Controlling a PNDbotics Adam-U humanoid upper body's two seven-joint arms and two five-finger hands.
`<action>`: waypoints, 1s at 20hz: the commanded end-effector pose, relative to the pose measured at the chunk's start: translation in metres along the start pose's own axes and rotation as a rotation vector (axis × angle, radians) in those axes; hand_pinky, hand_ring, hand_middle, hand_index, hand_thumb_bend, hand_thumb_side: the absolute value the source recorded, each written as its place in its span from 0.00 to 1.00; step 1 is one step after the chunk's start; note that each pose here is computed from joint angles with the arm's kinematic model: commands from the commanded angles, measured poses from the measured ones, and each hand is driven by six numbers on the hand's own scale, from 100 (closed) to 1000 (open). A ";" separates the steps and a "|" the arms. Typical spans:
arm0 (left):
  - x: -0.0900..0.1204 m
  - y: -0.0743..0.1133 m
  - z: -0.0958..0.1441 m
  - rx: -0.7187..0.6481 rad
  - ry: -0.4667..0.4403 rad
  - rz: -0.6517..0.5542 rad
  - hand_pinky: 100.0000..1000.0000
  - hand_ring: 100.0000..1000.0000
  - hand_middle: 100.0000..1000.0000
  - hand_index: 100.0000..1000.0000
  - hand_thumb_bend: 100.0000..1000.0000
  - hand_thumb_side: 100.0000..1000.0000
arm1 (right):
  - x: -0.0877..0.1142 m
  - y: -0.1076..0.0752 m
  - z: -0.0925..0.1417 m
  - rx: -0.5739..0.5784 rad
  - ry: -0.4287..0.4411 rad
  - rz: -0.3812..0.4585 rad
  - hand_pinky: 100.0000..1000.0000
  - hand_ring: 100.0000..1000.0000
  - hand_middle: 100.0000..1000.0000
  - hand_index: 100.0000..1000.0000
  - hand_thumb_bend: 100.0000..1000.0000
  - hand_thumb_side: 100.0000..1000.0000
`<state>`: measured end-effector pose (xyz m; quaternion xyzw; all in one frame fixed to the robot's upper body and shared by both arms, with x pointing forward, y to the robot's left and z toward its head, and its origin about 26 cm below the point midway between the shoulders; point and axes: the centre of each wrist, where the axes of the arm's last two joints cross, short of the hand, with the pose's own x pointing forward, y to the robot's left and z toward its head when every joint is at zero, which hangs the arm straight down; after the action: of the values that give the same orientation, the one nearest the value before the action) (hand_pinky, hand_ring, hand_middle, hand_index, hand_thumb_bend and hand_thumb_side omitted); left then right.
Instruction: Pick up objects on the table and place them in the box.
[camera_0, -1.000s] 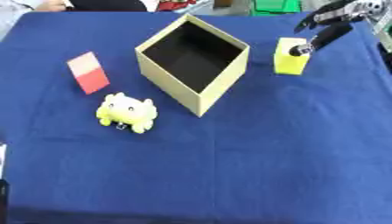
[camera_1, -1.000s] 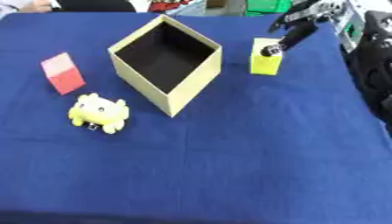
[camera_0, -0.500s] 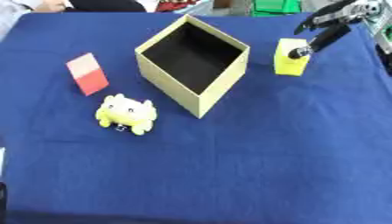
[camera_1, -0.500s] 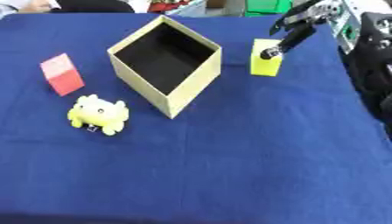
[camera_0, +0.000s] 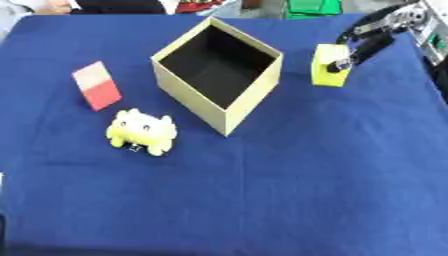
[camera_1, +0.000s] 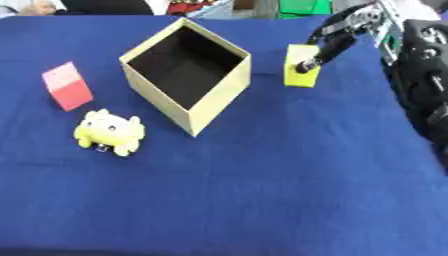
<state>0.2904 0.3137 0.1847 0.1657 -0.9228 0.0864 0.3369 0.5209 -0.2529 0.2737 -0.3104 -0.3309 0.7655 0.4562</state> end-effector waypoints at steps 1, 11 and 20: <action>0.007 0.000 -0.006 -0.008 -0.036 0.000 0.66 0.60 0.68 0.68 0.12 0.91 | -0.002 -0.014 0.010 0.031 -0.022 0.056 1.00 1.00 1.00 1.00 0.32 0.81; 0.007 0.000 -0.006 -0.011 -0.035 0.003 0.66 0.60 0.68 0.68 0.12 0.91 | 0.002 -0.019 0.011 0.009 -0.040 0.051 0.99 0.98 0.96 0.96 0.14 0.73; 0.008 -0.001 -0.006 -0.015 -0.037 0.002 0.66 0.60 0.68 0.68 0.11 0.90 | 0.006 -0.024 0.016 -0.036 -0.069 0.017 0.95 0.93 0.88 0.80 0.00 0.50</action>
<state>0.2910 0.3132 0.1860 0.1638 -0.9239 0.0842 0.3353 0.5203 -0.2428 0.2810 -0.2945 -0.3590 0.7597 0.4552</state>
